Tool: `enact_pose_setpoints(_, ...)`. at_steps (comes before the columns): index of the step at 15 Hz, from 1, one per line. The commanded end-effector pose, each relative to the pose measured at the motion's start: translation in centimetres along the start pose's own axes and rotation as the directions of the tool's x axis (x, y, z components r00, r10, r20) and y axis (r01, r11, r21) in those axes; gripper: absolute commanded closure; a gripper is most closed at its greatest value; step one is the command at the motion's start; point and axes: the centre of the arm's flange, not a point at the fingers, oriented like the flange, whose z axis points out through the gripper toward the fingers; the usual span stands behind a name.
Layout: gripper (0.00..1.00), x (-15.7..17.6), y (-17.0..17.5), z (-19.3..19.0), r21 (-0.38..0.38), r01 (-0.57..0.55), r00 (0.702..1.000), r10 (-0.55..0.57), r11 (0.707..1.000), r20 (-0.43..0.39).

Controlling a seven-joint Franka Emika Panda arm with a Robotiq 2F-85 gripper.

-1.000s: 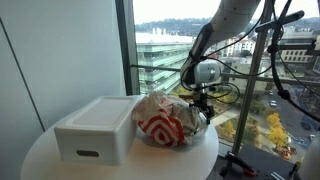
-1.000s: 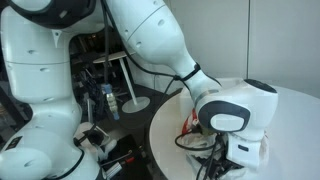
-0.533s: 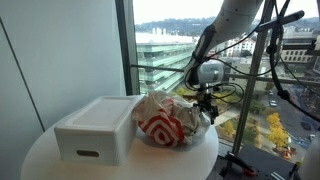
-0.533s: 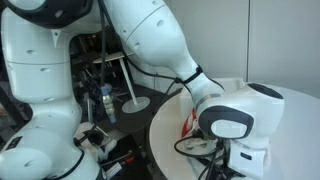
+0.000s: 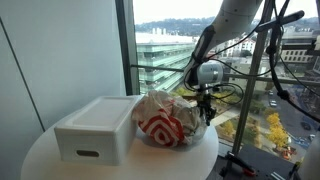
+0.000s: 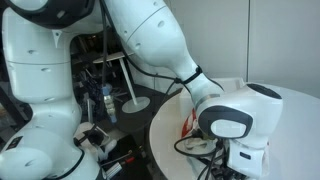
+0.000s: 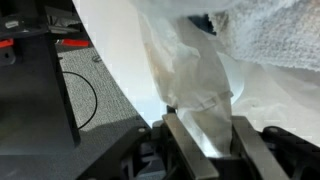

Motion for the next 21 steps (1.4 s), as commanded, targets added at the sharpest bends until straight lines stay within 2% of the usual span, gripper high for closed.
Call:
enact_pose_setpoints(1,0.89,-0.1,0.0,-0.5,-0.009,-0.02,1.0,0.02,1.0,-0.008)
enact_pose_setpoints(3,0.99,-0.2,0.2,-0.7,-0.031,-0.022,1.0,0.022,0.999,-0.002)
enact_pose_setpoints(7,1.0,-0.8,2.0,-2.5,-0.096,-0.035,0.999,0.038,0.995,0.029)
enact_pose_setpoints(10,1.0,-1.1,3.5,-4.8,-0.132,-0.025,0.995,0.037,0.991,0.09)
enact_pose_setpoints(15,1.0,-1.8,7.0,-10.3,-0.123,0.006,0.976,0.021,0.992,0.217)
enact_pose_setpoints(18,1.0,-2.4,10.0,-14.1,-0.143,0.072,0.955,-0.027,0.987,0.297)
enact_pose_setpoints(21,1.0,-3.0,12.9,-17.5,-0.098,0.107,0.948,-0.072,0.989,0.311)
